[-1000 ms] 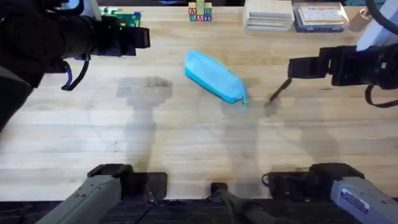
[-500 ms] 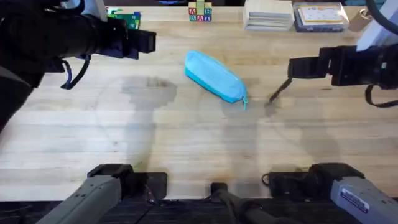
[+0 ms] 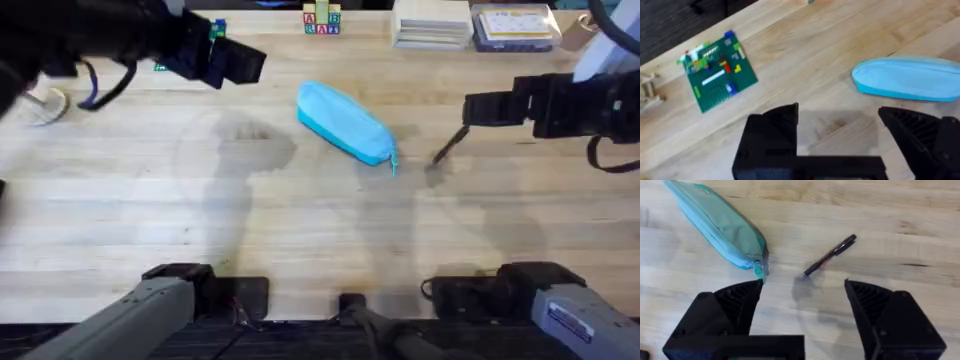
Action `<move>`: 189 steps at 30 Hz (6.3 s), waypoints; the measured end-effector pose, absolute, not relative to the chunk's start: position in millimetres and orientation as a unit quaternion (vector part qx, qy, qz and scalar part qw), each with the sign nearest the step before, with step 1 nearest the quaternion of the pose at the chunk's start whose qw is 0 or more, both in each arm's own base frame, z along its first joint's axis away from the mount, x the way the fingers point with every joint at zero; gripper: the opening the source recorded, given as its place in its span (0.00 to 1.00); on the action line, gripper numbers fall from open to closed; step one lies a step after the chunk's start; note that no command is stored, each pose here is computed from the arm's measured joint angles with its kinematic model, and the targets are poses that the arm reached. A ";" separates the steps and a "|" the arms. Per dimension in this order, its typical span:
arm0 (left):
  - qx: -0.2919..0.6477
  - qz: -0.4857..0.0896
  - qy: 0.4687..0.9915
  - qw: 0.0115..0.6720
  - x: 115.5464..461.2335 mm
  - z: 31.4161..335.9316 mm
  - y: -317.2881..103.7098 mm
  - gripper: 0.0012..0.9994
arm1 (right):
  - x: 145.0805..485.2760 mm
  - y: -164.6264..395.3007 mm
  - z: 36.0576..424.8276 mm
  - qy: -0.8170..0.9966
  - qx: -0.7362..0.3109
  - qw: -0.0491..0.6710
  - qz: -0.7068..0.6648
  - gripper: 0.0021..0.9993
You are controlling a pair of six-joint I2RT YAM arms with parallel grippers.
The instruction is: Unzip the bag, pick up the pens from the table one at a time and place them inside, then zip the bag closed.
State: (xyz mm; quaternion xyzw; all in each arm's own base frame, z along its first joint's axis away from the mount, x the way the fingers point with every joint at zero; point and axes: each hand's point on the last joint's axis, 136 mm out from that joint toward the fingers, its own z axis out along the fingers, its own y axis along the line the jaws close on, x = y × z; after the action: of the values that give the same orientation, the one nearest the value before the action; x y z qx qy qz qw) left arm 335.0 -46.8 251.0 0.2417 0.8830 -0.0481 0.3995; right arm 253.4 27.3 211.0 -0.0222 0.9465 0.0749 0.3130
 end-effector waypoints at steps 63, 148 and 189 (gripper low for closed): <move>0.647 -0.304 0.608 0.346 352.0 251.4 -138.6 0.99 | 253.4 27.3 211.0 0.947 -0.022 0.313 0.075 1.00; 0.734 -0.263 0.569 0.261 399.9 123.7 -159.2 0.99 | 252.4 27.3 210.4 0.947 -0.022 0.311 0.075 1.00; 0.733 -0.286 0.568 0.242 397.3 99.2 -168.7 0.05 | 252.4 27.3 210.4 0.947 -0.022 0.311 0.075 1.00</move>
State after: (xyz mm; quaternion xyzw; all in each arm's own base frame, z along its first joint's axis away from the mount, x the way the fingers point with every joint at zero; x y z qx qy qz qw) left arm 397.3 -168.7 99.2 0.7331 0.5676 -0.2863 0.2416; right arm 252.4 27.3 210.4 -0.0219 0.9473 0.0750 0.3106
